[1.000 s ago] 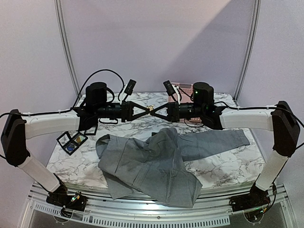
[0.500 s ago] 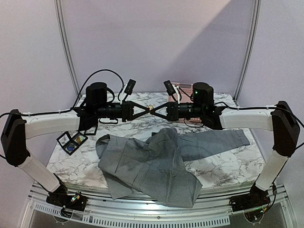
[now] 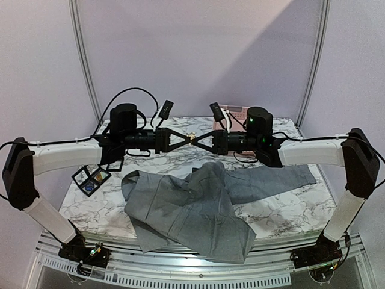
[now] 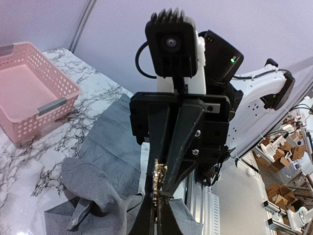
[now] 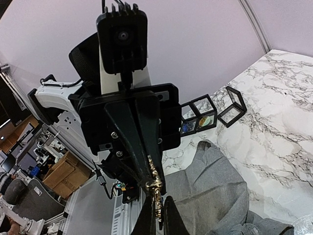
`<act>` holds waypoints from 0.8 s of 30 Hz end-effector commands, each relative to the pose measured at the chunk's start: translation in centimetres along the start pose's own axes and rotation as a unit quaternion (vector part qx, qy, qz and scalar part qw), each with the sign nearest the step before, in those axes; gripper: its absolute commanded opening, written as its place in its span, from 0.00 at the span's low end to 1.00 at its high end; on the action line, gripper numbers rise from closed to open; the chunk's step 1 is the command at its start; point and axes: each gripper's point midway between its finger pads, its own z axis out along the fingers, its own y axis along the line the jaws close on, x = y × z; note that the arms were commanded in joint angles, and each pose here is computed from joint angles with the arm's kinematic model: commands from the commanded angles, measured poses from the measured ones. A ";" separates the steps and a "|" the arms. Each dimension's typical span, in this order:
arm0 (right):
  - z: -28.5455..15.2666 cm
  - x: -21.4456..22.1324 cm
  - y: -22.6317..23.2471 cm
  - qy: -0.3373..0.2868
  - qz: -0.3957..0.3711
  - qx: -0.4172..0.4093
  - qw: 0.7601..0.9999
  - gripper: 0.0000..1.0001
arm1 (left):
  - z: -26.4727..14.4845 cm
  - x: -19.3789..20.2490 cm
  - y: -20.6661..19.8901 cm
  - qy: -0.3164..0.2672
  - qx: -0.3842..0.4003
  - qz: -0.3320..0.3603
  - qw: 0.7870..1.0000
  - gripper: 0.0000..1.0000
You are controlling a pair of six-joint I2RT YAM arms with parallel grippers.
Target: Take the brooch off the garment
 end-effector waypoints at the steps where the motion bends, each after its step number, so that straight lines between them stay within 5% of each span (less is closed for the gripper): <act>1: -2.1 -1.5 -3.7 -0.033 -0.015 0.049 0.998 0.01 | -0.1 0.2 -1.1 0.019 0.035 -0.019 0.999 0.00; 24: -1.8 -1.3 -0.6 -0.024 -0.071 0.001 0.997 0.10 | 0.3 0.7 -0.3 0.028 0.029 -0.037 0.998 0.00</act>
